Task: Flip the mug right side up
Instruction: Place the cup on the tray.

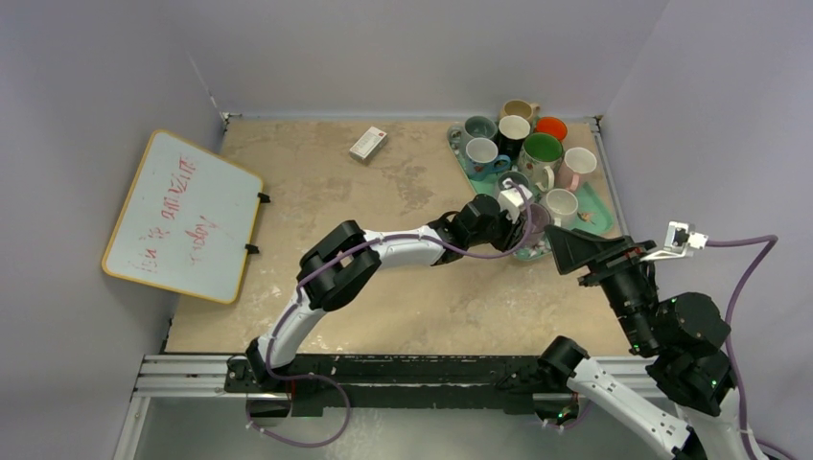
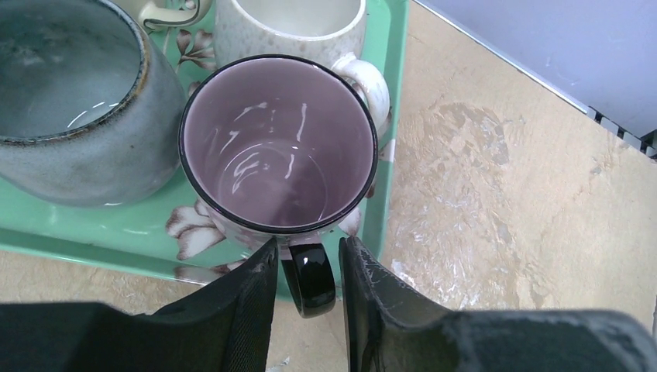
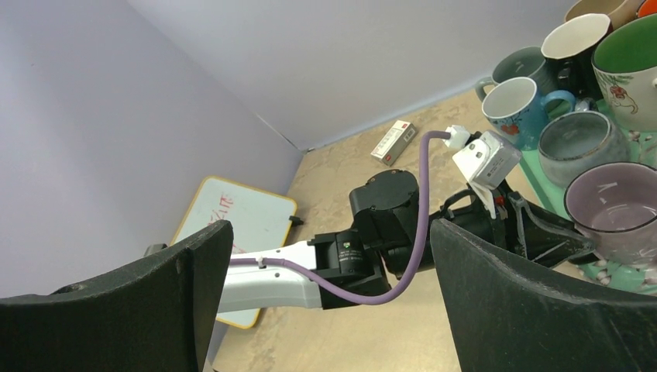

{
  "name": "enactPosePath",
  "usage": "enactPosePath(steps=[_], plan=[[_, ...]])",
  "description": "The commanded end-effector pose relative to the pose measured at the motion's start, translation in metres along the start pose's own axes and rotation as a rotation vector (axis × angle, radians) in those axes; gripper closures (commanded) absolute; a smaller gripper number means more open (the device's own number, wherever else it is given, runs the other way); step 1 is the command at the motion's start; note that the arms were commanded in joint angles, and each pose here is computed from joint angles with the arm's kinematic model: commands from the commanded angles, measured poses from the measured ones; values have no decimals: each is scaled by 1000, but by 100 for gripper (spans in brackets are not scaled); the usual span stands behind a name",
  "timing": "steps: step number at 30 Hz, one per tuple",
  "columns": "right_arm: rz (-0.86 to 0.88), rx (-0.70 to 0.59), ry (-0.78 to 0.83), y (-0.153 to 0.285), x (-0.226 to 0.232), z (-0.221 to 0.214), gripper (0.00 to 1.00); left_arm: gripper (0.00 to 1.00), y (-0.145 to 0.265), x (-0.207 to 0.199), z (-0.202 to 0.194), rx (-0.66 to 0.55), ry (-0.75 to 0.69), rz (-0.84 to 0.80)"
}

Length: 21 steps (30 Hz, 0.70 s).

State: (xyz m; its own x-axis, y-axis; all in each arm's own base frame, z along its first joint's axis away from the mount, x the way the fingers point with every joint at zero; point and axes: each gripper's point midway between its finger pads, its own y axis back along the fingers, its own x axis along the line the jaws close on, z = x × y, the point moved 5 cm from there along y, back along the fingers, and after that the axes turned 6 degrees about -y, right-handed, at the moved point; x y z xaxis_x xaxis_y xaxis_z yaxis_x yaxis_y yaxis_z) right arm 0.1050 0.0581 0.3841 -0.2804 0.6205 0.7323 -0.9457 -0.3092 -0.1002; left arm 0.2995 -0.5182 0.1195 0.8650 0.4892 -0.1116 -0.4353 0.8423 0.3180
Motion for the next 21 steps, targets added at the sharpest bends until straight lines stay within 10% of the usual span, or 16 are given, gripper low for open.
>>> enactPosePath(steps=[1, 21], plan=[[11, -33, -24, 3, 2, 7, 1, 69, 0, -13, 37, -108, 17, -49], [6, -13, -8, -2, -2, -3, 1, 65, 35, -13, 71, -144, 131, -66]])
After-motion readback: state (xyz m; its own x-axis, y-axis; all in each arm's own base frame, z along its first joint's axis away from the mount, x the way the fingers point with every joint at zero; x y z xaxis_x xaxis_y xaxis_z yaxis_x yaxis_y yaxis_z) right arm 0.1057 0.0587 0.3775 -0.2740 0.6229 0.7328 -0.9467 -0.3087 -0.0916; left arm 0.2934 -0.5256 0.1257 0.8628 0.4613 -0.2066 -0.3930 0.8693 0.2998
